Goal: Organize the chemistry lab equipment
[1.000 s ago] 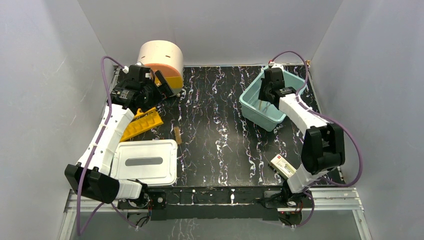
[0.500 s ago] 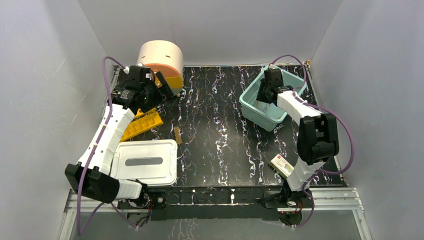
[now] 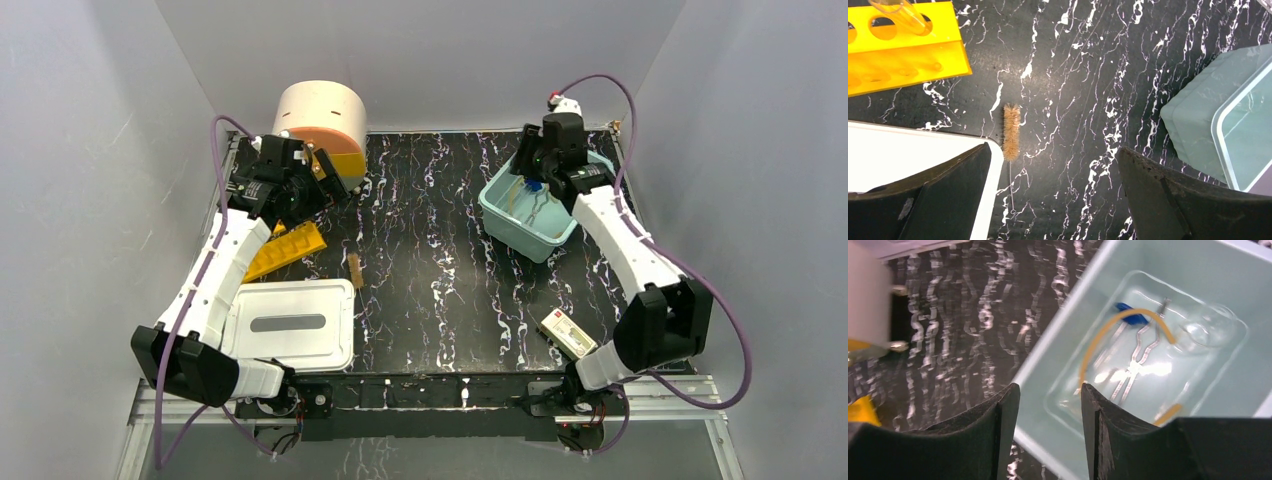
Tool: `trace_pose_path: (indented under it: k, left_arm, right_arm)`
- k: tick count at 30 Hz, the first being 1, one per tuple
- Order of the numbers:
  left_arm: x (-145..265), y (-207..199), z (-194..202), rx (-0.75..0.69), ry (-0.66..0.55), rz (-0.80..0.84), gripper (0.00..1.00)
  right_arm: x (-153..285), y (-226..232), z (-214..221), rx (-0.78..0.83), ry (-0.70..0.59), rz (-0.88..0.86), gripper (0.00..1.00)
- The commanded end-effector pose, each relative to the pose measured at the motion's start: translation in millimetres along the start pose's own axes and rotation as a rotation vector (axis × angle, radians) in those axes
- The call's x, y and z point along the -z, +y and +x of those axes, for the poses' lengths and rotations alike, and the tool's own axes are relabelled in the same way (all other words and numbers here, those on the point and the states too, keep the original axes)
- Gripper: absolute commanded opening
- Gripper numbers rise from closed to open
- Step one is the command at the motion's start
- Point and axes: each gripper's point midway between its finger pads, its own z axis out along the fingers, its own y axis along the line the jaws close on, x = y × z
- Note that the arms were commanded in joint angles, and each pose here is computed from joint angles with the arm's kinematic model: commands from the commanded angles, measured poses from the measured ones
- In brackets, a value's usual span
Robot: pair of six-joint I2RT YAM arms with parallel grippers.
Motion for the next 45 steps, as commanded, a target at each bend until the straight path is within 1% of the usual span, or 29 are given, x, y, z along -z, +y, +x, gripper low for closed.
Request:
trace_pose_path:
  k: [1, 4, 6, 8, 10, 13, 15, 18, 21, 24, 25, 29, 30, 33, 34, 36, 38, 40, 45]
  left_arm:
    - [18, 7, -18, 0.004, -0.089, -0.031, 0.98]
    - [29, 11, -30, 0.022, -0.143, -0.064, 0.98]
    - [38, 14, -40, 0.039, -0.191, -0.088, 0.98]
    - [48, 18, -50, 0.056, -0.242, -0.105, 0.98]
    - [56, 22, -56, 0.082, -0.283, -0.122, 0.98]
    - [56, 27, -57, 0.115, -0.301, -0.147, 0.98]
    - [55, 30, -56, 0.131, -0.303, -0.161, 0.98]
    - [59, 33, -59, 0.155, -0.320, -0.180, 0.98]
    - [61, 34, -61, 0.155, -0.329, -0.183, 0.98]
    - [58, 31, -58, 0.149, -0.316, -0.168, 0.98]
    - [57, 30, -57, 0.146, -0.311, -0.159, 0.98]
    - [56, 26, -56, 0.130, -0.302, -0.139, 0.98]
    - [56, 26, -57, 0.128, -0.303, -0.140, 0.98]
    - [54, 26, -56, 0.122, -0.300, -0.140, 0.98]
    - [54, 26, -56, 0.120, -0.298, -0.139, 0.98]
    - [52, 24, -56, 0.115, -0.296, -0.133, 0.98]
    - [51, 24, -56, 0.113, -0.295, -0.135, 0.98]
    - [50, 25, -56, 0.110, -0.293, -0.137, 0.98]
    - [49, 27, -54, 0.106, -0.289, -0.143, 0.98]
  right_arm:
    - [38, 68, -13, 0.101, -0.066, -0.126, 0.57]
    - [50, 116, 8, 0.168, -0.063, -0.211, 0.59]
    - [55, 146, 30, 0.218, -0.045, -0.260, 0.60]
    - [57, 172, 58, 0.248, 0.000, -0.305, 0.61]
    - [56, 195, 89, 0.254, 0.079, -0.362, 0.63]
    - [53, 225, 133, 0.266, 0.199, -0.441, 0.63]
    - [50, 242, 164, 0.305, 0.254, -0.489, 0.64]
    - [52, 270, 208, 0.389, 0.346, -0.633, 0.64]
    - [49, 283, 258, 0.466, 0.502, -0.712, 0.64]
    - [48, 289, 292, 0.486, 0.644, -0.724, 0.64]
    - [49, 292, 300, 0.493, 0.668, -0.732, 0.64]
    - [48, 303, 317, 0.540, 0.691, -0.723, 0.64]
    - [46, 304, 321, 0.551, 0.701, -0.712, 0.63]
    - [40, 302, 327, 0.570, 0.731, -0.659, 0.40]
    - [38, 301, 328, 0.573, 0.740, -0.654, 0.34]
    - [38, 304, 332, 0.577, 0.758, -0.664, 0.33]
    - [35, 304, 337, 0.586, 0.774, -0.660, 0.36]
    - [32, 304, 340, 0.593, 0.788, -0.650, 0.37]
    - [28, 304, 345, 0.602, 0.802, -0.628, 0.36]
